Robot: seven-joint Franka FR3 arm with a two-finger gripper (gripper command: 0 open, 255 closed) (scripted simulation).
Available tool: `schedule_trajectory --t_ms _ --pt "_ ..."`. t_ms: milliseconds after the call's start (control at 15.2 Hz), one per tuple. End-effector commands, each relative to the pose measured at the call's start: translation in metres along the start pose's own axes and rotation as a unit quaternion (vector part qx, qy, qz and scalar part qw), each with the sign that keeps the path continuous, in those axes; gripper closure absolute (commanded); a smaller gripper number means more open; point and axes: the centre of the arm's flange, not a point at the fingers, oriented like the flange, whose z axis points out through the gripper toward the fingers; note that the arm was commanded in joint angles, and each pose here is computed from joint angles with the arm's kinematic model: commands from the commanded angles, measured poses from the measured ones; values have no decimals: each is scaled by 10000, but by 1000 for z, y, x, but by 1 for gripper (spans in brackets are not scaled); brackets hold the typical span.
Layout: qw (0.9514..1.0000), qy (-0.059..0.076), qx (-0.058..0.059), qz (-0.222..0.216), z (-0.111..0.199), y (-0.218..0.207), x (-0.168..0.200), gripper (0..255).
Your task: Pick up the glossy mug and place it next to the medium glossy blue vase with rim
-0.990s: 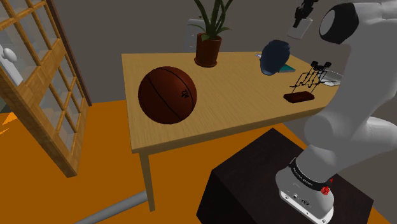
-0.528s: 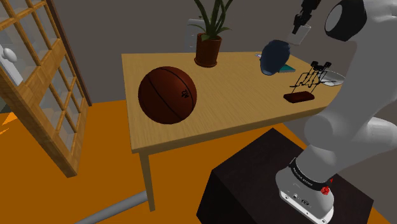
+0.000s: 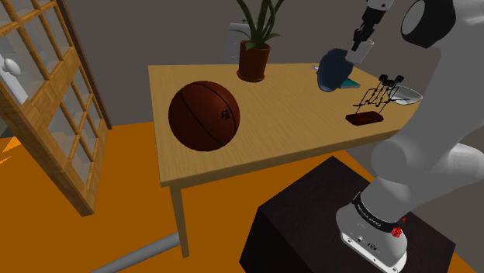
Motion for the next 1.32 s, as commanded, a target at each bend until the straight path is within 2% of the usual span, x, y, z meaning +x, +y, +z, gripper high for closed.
schedule_trajectory --t_ms 0,1254 --pt "10000 3 -3 0 10 -2 -1 255" --pt "10000 3 -3 0 110 -7 -8 255"
